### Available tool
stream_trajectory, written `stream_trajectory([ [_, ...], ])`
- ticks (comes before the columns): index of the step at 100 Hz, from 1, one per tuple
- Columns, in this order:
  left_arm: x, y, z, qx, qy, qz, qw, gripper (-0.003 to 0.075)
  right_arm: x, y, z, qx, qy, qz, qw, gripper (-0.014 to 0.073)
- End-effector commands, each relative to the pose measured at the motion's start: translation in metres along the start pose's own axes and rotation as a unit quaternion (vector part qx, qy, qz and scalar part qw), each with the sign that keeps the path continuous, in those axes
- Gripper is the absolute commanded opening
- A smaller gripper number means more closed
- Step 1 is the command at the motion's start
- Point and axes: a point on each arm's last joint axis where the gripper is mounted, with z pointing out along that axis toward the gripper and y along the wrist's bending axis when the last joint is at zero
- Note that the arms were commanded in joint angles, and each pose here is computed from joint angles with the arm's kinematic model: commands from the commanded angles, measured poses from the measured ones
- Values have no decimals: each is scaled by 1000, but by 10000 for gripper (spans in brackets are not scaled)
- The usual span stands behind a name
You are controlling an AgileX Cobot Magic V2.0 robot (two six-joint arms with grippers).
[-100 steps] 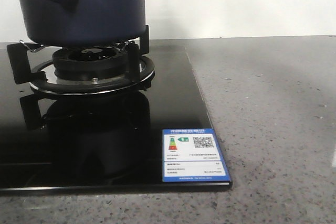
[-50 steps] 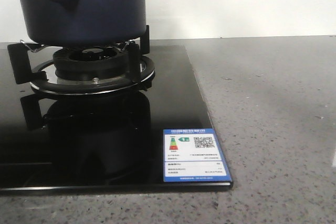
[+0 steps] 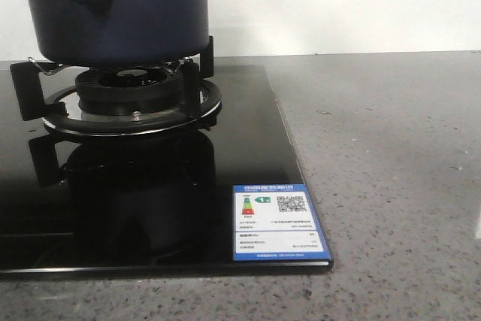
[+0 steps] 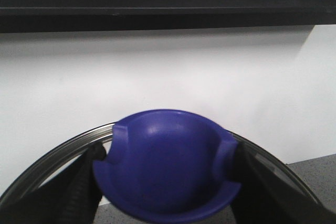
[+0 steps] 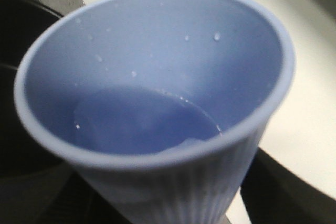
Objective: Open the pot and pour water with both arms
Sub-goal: 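Tilt the cup over the open pot with the right gripper to pour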
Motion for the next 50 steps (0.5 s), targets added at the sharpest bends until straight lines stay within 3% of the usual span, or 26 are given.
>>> stream_trajectory([
  [1, -29, 2, -16, -26, -61, -7, 998, 417, -19, -20, -13, 62, -24, -22, 998, 308],
  [30, -29, 2, -16, -26, -61, -7, 998, 417, -13, -15, 6, 100, -9, -62, 993, 309],
  [50, -29, 2, -16, -26, -61, -7, 998, 417, -17, -8, 14, 143, -5, -139, 980, 309],
])
